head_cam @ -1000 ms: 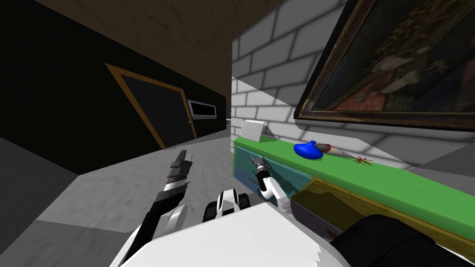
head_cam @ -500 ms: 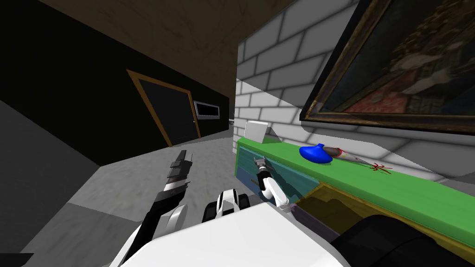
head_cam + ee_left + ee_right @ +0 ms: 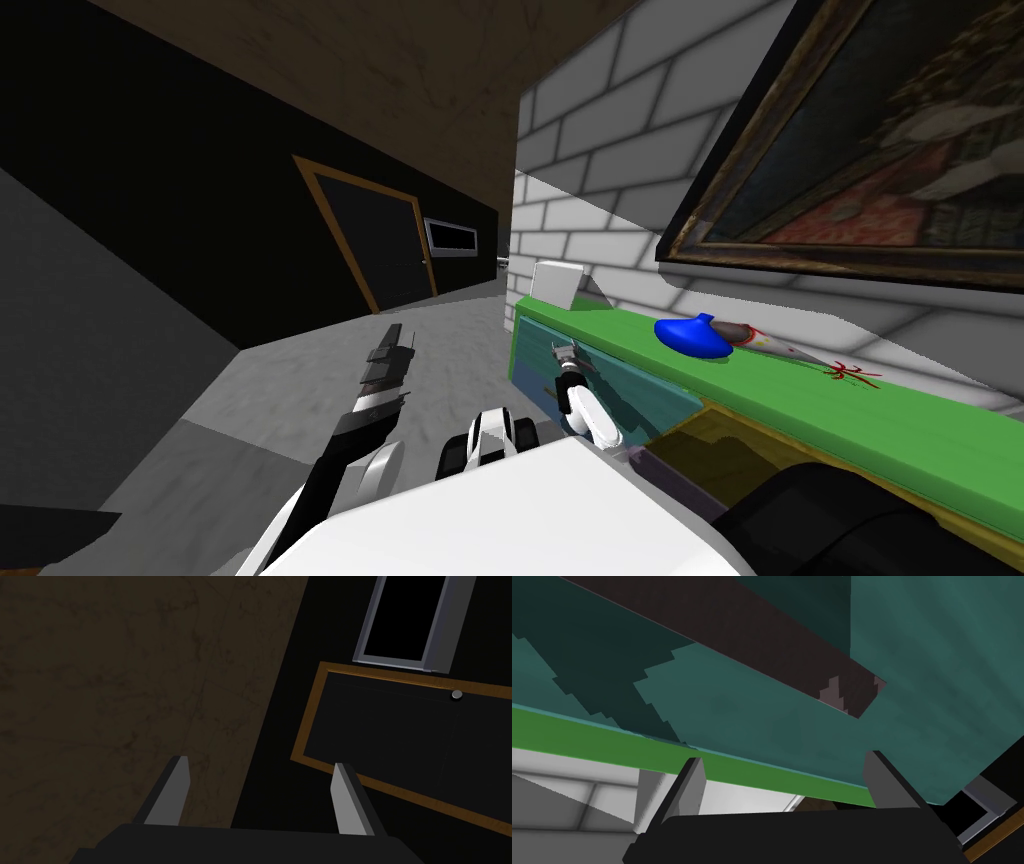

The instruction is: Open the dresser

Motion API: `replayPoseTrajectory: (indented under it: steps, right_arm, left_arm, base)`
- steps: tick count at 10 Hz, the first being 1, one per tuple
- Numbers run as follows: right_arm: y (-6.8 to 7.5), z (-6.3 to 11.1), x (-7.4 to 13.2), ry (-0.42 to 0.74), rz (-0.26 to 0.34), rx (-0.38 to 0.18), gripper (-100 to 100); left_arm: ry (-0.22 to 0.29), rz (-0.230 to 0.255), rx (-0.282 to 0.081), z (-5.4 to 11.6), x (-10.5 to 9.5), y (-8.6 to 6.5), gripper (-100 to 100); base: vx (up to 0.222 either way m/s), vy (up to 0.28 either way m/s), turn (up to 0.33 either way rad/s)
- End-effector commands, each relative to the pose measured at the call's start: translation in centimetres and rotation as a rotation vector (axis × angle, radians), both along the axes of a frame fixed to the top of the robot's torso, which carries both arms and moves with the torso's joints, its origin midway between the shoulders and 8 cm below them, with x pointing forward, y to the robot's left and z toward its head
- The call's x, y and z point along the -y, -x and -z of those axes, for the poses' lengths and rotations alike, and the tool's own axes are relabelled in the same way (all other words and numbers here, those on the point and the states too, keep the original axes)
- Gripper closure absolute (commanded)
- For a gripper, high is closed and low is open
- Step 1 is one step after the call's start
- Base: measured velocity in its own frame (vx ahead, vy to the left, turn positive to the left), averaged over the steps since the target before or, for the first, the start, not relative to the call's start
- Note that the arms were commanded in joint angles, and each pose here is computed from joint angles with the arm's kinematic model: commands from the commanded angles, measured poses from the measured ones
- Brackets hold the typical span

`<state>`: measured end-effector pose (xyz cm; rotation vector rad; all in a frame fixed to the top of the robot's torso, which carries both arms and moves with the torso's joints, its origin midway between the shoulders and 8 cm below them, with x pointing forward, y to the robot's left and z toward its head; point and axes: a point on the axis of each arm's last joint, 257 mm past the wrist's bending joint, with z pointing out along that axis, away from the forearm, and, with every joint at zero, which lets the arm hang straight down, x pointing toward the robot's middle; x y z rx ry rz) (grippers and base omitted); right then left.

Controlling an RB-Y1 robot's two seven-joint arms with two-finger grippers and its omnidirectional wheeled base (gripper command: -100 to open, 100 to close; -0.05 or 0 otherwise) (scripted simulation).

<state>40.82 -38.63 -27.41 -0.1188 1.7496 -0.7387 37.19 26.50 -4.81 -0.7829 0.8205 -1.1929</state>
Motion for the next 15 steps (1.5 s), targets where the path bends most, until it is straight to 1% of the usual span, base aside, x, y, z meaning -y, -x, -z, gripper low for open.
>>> replayPoseTrajectory:
  steps: [1,8,9,10,11,14,15]
  right_arm:
    - [1.9,2.7,1.1,0.052,0.041,-0.079,-100]
    - [1.9,2.7,1.1,0.053,0.041,-0.079,-100]
    - [2.7,3.0,2.4,0.133,0.079,-0.112,-100]
    - [2.7,3.0,2.4,0.133,0.079,-0.112,-100]
    - [3.6,3.2,3.5,0.210,0.115,-0.144,-100]
    - [3.6,3.2,3.5,0.210,0.115,-0.144,-100]
    - [4.5,3.3,4.6,0.282,0.149,-0.174,-100]
  left_arm:
    - [0.000,0.000,0.000,0.0,0.0,0.0,0]
    - [0.000,0.000,0.000,0.0,0.0,0.0,0]
    - [0.000,0.000,0.000,0.0,0.0,0.0,0]
    - [0.000,0.000,0.000,0.0,0.0,0.0,0]
    - [0.000,0.000,0.000,0.0,0.0,0.0,0]
    - [0.000,0.000,0.000,0.0,0.0,0.0,0]
    - [0.000,0.000,0.000,0.0,0.0,0.0,0]
  base:
    - [0.003,0.011,0.125]
    - [0.001,0.004,0.011]
    - [0.001,0.015,0.118]
    - [0.003,0.012,0.073]
    - [0.007,0.021,0.106]
    - [0.007,0.007,0.012]
    - [0.001,0.015,0.096]
